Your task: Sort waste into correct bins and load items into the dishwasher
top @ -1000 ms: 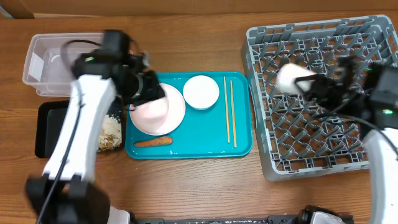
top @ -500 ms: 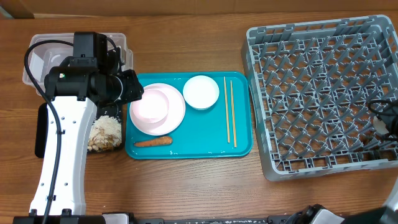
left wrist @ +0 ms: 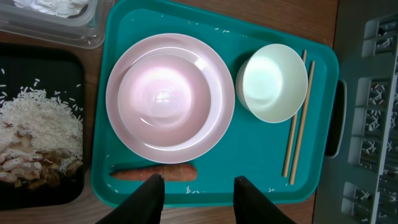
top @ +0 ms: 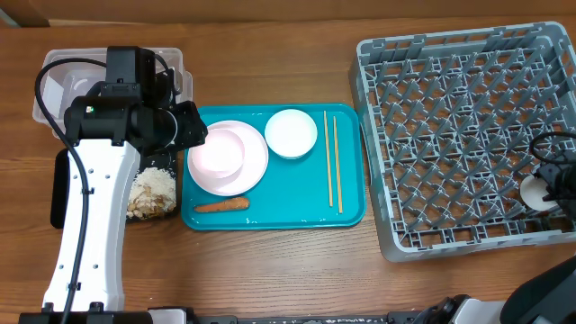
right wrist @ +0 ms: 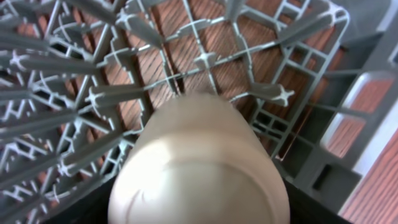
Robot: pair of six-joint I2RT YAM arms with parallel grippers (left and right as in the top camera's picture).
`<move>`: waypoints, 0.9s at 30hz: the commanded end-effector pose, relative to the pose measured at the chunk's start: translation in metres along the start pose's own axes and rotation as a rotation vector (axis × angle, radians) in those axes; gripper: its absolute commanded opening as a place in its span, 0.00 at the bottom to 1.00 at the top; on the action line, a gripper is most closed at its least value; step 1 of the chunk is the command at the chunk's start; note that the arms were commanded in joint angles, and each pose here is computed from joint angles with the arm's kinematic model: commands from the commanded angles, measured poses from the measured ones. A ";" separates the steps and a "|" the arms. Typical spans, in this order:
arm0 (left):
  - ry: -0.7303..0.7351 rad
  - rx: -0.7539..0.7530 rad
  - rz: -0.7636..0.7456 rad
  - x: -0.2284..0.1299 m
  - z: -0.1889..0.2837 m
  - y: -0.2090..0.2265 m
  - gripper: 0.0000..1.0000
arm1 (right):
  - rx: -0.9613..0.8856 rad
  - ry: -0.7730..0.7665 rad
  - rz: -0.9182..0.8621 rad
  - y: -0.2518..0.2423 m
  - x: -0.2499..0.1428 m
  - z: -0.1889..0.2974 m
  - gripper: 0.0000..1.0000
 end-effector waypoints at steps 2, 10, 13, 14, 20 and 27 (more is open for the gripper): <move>-0.005 0.009 -0.014 0.002 0.001 0.001 0.40 | 0.048 -0.015 -0.007 0.007 0.006 0.006 0.84; -0.005 0.009 -0.014 0.002 0.001 0.001 0.40 | 0.129 -0.034 -0.008 0.018 0.013 0.036 0.91; -0.005 0.009 -0.013 0.002 0.001 0.001 0.41 | 0.418 -0.093 0.097 0.059 0.022 0.085 0.89; -0.005 0.010 -0.013 0.002 0.001 0.001 0.45 | 0.542 -0.112 0.158 0.078 0.020 0.105 0.88; -0.011 0.039 -0.012 0.003 0.001 0.006 0.51 | 0.845 -0.091 0.563 0.176 -0.042 0.154 0.86; -0.027 0.273 0.101 -0.002 0.006 0.042 0.57 | 0.790 -0.110 0.973 0.284 -0.141 0.146 0.86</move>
Point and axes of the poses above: each gripper's point midway between its finger pads, its own z axis back along the fingers, its own y axis along the line the jaws close on, x = y × z, the point moved 3 cm from there along z, back along the fingers, and after that the axes turned 5 degrees about z, right-handed, at the moved point
